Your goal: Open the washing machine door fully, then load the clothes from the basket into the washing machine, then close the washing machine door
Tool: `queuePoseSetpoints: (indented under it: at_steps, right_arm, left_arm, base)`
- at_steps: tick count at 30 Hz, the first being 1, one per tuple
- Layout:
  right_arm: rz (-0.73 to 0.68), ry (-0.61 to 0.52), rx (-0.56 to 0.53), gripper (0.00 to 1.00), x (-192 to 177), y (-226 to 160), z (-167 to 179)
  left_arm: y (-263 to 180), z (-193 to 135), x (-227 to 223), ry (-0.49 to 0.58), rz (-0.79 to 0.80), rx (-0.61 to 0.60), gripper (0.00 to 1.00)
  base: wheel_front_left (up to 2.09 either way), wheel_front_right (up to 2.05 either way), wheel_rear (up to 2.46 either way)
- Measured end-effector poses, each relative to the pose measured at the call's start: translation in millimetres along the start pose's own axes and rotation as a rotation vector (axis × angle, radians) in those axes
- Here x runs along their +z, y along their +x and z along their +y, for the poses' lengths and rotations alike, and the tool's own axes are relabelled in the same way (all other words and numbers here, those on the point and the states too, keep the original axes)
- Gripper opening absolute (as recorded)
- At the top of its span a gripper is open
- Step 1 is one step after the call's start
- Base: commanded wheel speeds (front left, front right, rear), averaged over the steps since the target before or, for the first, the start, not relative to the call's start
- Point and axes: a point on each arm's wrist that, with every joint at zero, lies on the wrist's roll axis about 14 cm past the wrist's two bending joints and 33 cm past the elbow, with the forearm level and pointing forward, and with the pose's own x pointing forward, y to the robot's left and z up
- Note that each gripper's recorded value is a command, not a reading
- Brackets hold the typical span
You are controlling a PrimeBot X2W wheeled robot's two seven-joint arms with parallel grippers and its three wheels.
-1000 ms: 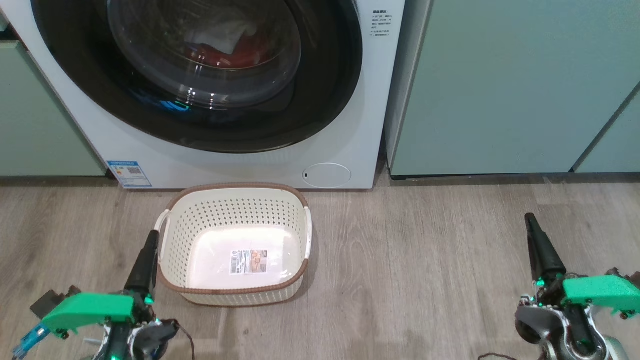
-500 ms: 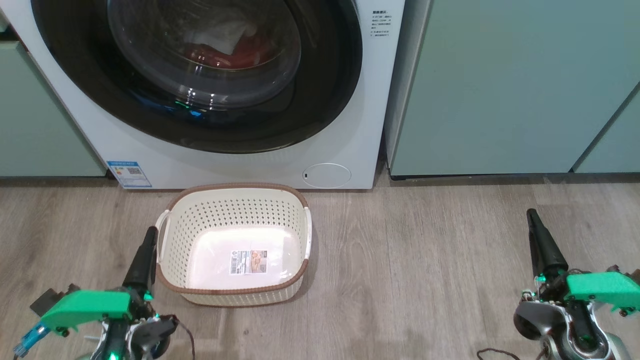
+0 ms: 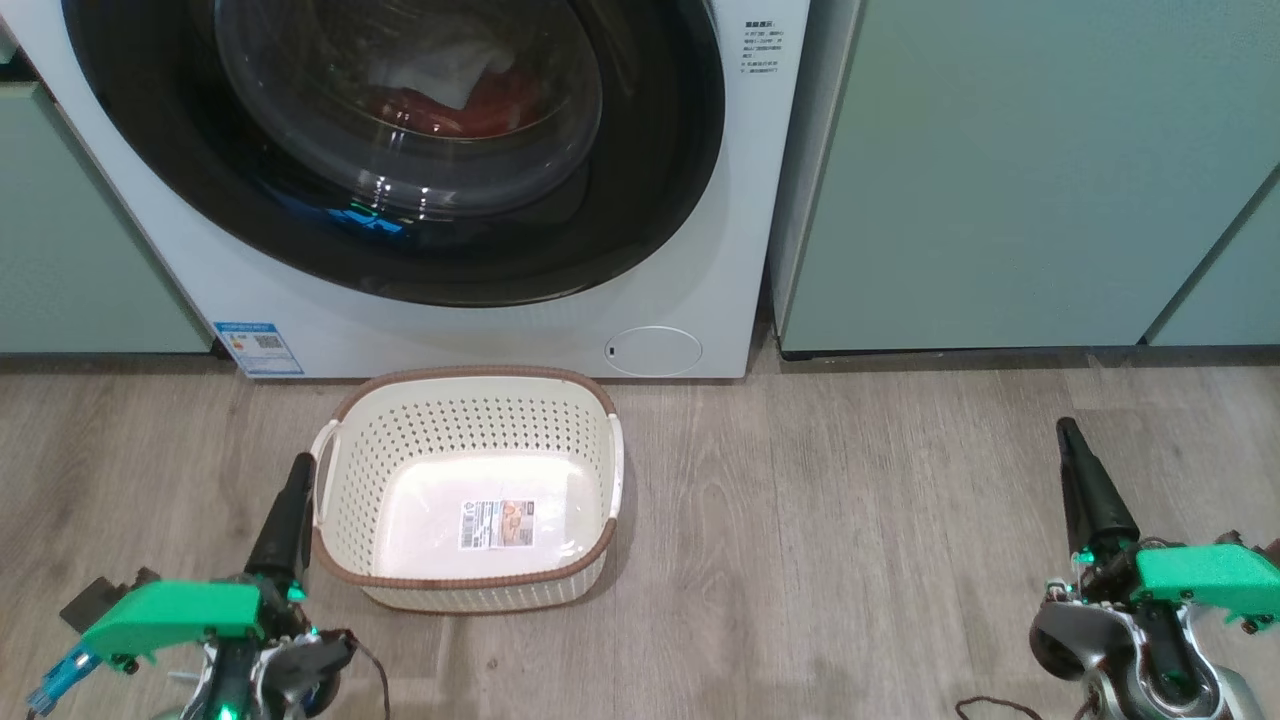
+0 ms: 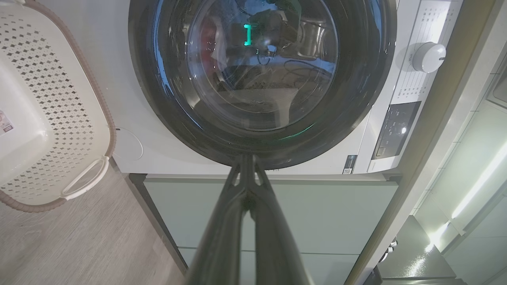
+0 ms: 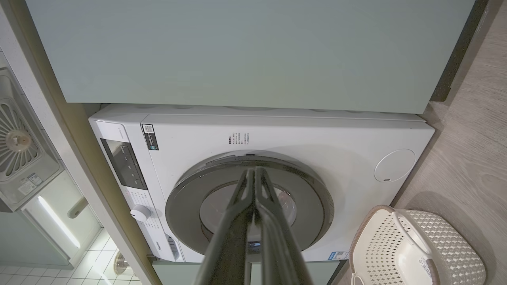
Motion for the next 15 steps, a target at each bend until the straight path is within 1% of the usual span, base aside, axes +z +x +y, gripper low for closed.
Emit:
queuePoseSetpoints:
  at_steps: [15]
  right_arm:
    - [-0.004, 0.001, 0.0, 0.0, 1.3, -0.1, 0.0]
  left_arm:
    - [0.0, 0.0, 0.1, 0.0, -0.001, 0.0, 0.0]
  base:
    - [0.0, 0.0, 0.0]
